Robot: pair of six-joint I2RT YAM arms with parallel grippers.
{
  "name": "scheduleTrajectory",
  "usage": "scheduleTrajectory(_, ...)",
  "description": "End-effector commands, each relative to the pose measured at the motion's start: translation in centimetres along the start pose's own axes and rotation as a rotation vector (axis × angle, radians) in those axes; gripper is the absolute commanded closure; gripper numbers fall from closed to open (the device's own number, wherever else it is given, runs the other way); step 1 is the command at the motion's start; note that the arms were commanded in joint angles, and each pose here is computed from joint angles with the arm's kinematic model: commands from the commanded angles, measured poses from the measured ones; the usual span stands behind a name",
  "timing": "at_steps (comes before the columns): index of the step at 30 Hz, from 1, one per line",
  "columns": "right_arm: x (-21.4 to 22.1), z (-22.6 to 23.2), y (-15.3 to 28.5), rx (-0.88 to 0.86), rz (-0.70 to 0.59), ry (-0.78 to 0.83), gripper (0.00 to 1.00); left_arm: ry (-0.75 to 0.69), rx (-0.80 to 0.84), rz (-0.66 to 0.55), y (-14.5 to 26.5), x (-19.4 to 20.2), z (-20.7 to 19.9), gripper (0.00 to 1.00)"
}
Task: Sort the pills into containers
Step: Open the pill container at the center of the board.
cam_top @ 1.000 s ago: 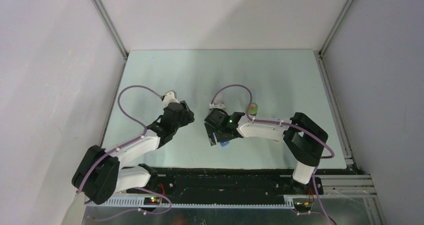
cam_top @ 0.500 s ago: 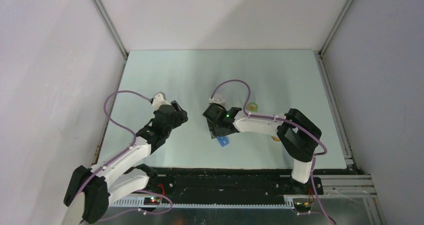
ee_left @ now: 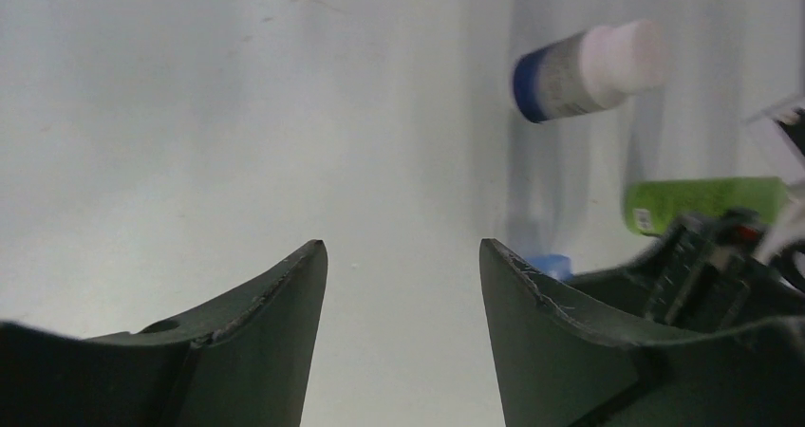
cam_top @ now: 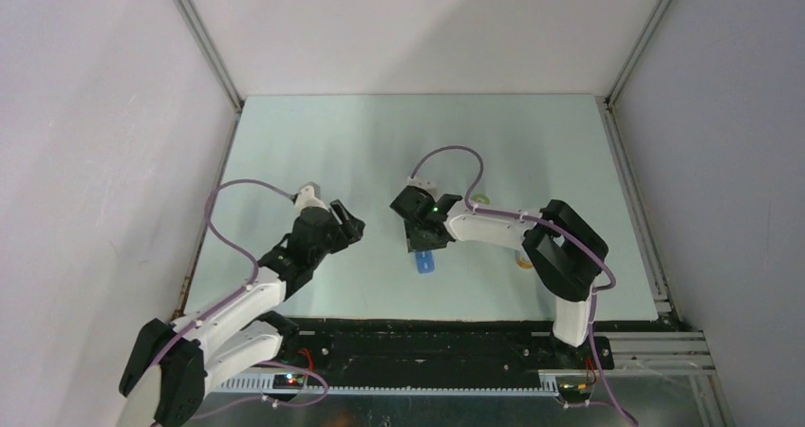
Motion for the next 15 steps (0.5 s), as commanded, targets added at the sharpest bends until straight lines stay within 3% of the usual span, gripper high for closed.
scheduleTrajectory(1, -2.1, -0.1, 1.9, -0.111, -0.032, -0.175, 0.65, -0.015, 0.216, -0.022, 0.3, -0.6, -2.1, 0.33)
scheduleTrajectory(9, -5.9, -0.9, 6.5, -0.392, -0.039, -0.471, 0.64, -0.096, 0.493, -0.053, 2.2, -1.3, -5.2, 0.28)
scheduleTrajectory(15, -7.3, -2.5, 10.9, -0.575, -0.095, -0.635, 0.64, -0.187, 0.674, -0.144, 4.5, -2.9, -6.9, 0.22)
Point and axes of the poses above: each gripper's point midway between its finger pads, its own y axis back along the fingers, its own z axis along the line the jaws close on, x = y × z, the point moved 10 cm from there along y, back along the fingers, and after that the axes turned 8 degrees about -y, right-handed, at the moved point
